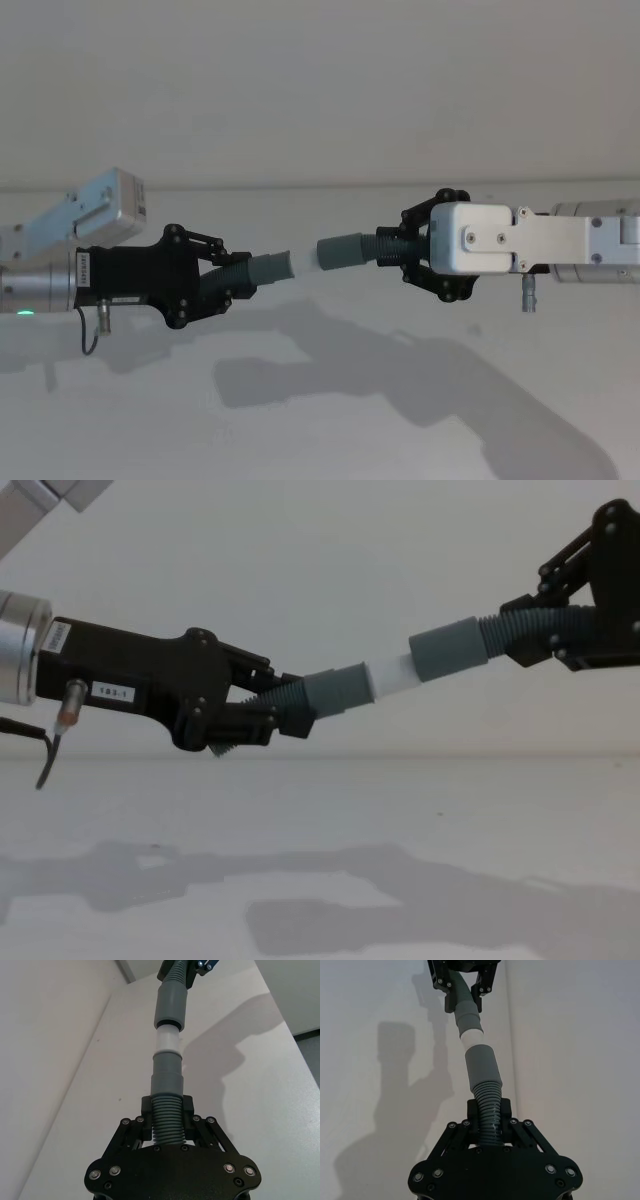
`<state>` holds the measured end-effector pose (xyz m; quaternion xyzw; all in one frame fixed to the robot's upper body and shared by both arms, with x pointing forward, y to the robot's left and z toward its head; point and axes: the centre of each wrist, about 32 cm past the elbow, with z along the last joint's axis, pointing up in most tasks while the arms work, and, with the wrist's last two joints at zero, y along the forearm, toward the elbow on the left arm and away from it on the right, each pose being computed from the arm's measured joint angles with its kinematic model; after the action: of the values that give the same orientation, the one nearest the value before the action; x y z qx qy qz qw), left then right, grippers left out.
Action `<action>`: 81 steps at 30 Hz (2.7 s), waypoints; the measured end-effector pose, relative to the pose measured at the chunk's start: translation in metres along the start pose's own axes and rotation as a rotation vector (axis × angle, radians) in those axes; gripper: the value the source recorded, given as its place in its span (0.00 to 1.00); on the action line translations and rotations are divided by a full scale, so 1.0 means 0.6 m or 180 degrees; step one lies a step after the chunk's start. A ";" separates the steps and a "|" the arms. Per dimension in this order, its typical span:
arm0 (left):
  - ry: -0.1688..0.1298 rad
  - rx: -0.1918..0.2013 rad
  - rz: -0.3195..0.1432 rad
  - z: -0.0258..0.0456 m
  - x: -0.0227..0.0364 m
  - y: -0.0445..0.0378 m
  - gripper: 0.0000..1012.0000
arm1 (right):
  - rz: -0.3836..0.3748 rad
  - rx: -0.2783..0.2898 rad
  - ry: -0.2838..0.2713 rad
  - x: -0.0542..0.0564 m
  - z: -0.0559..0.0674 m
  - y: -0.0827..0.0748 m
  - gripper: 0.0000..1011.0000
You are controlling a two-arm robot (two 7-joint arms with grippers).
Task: Use both hands to pick up one end of the pipe from the table, align the ends, and insert them.
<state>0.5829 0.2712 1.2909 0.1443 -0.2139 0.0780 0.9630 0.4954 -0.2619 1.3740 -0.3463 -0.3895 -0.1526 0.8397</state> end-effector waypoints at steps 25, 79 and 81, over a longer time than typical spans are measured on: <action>0.0000 -0.0001 0.0001 0.000 0.0000 0.000 0.30 | 0.0021 -0.0066 0.0024 -0.005 0.005 0.004 0.22; 0.0000 0.0000 0.0001 0.000 0.0000 0.000 0.30 | 0.0031 -0.0095 -0.0044 -0.005 0.011 0.007 0.22; 0.0000 0.0000 0.0001 0.000 0.0000 0.000 0.30 | 0.0034 -0.0092 -0.0044 -0.005 0.011 0.007 0.22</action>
<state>0.5829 0.2712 1.2908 0.1443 -0.2138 0.0781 0.9630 0.4920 -0.2544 1.3728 -0.3615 -0.3911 -0.1514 0.8327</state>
